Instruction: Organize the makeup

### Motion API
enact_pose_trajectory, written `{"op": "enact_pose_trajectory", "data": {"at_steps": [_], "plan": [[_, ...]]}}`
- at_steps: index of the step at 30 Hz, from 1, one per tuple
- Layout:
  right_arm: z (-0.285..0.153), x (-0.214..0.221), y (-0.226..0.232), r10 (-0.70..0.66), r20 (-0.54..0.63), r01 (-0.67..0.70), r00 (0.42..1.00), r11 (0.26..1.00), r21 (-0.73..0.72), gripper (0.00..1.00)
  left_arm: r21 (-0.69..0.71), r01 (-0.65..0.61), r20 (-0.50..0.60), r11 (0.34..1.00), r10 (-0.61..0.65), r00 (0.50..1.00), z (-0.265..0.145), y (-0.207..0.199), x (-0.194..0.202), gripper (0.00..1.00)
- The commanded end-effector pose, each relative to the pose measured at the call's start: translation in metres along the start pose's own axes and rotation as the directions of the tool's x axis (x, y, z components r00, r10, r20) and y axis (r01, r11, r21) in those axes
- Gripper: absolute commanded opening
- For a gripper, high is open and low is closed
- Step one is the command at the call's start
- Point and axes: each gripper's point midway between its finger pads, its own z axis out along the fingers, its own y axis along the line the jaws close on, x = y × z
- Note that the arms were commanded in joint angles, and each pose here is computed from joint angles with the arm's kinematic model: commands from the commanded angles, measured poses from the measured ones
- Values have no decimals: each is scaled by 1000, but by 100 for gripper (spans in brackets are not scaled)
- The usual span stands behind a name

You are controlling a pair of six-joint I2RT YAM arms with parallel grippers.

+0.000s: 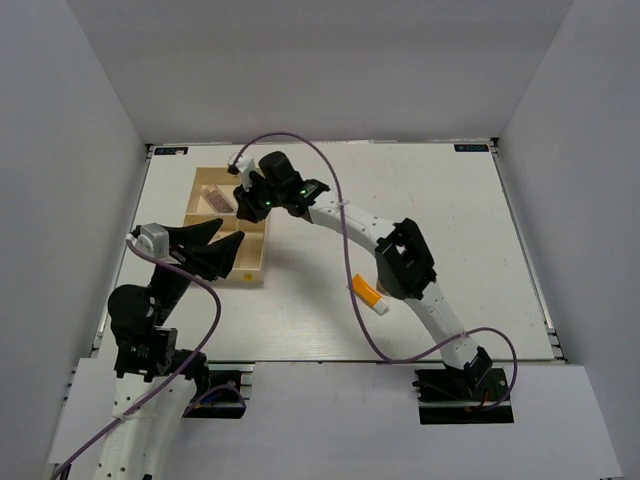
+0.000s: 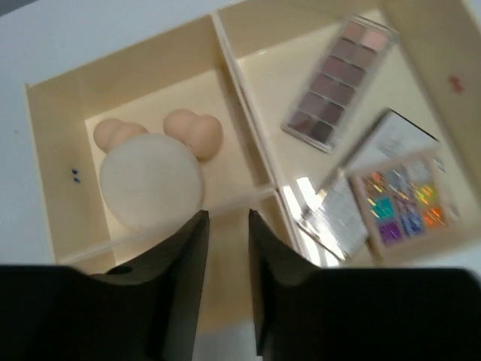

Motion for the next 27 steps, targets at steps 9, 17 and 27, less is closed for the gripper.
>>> {"op": "enact_pose_trajectory", "data": {"at_steps": [9,17,27], "plan": [[-251,50,-85,132,-82,-76,988,869,488,0,-14,240,-258,971,-235,937,35,15,66,39],[-353,113,-72,269,-88,-168,959,790,589,42,-195,408,-440,892,-451,776,52,10,118,50],[-406,128,-86,345,50,-291,937,693,660,45,-395,270,-678,878,-477,560,69,-53,241,68]]}}
